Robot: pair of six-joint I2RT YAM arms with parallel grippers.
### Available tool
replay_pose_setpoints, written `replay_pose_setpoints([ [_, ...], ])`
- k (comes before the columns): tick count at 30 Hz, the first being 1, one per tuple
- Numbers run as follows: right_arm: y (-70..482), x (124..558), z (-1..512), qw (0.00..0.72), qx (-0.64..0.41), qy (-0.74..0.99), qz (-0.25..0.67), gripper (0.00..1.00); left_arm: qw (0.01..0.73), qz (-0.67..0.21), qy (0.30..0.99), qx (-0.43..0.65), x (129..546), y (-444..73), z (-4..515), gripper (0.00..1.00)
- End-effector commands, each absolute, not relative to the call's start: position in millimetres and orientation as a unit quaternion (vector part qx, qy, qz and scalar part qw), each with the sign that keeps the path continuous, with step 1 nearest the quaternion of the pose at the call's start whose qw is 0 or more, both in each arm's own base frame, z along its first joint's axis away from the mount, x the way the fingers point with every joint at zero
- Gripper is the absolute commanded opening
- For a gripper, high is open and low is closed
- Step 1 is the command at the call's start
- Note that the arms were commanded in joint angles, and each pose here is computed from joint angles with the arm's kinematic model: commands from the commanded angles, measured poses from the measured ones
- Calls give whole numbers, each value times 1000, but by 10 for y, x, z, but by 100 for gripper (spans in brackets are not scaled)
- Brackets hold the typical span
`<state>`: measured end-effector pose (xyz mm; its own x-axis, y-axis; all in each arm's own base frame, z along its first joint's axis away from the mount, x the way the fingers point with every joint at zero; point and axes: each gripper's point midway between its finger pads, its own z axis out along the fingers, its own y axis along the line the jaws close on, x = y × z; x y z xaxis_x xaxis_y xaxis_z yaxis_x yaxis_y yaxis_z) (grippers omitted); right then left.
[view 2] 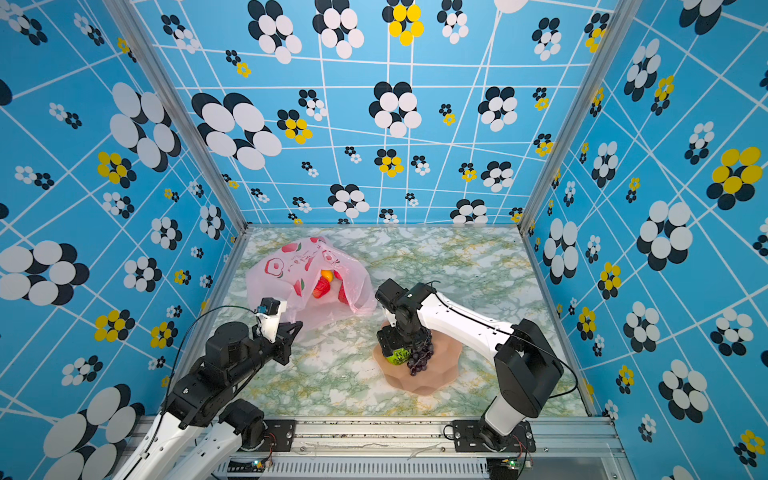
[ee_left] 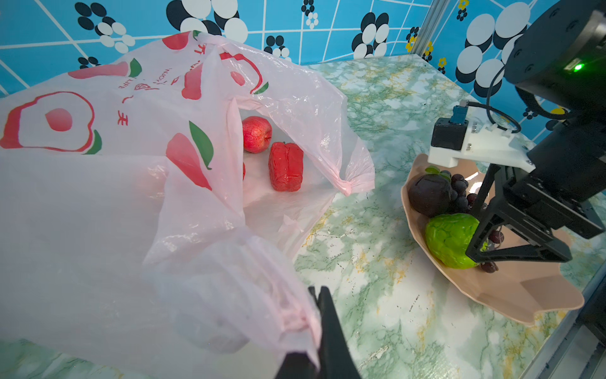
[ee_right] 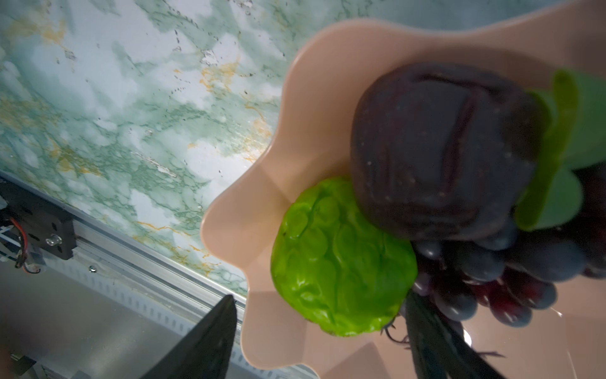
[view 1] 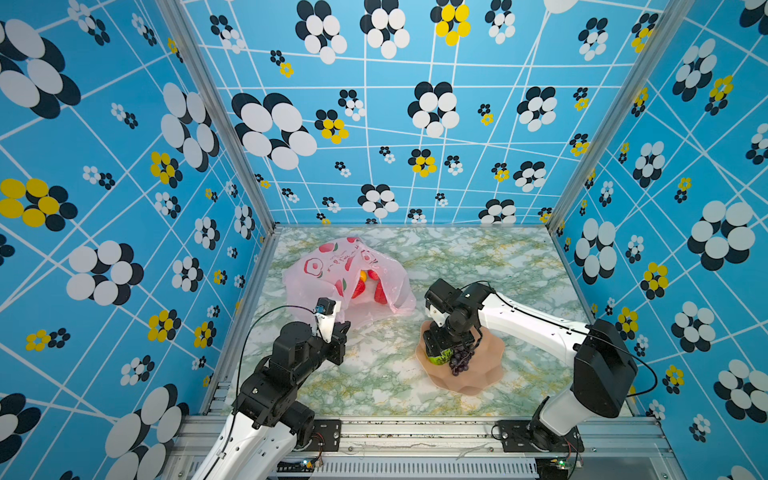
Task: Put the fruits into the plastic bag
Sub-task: 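Lower the right gripper and close it on the green custard apple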
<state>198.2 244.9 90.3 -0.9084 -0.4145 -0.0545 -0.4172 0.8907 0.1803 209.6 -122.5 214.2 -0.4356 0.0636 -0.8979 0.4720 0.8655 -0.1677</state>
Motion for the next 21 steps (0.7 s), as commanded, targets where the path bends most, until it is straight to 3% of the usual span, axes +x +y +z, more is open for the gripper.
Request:
replay_pose_setpoints([
  [1,2394,1985,786,-2,-210,975,69,83,512,-202,820,159,2101,-1208,2235,0],
  [13,2398,2007,611,-13,-212,976,55,84,512,-204,819,161,2102,-1221,2239,0],
  [21,2400,1997,655,-11,-205,977,61,71,512,-208,818,162,2097,-1230,2247,0],
])
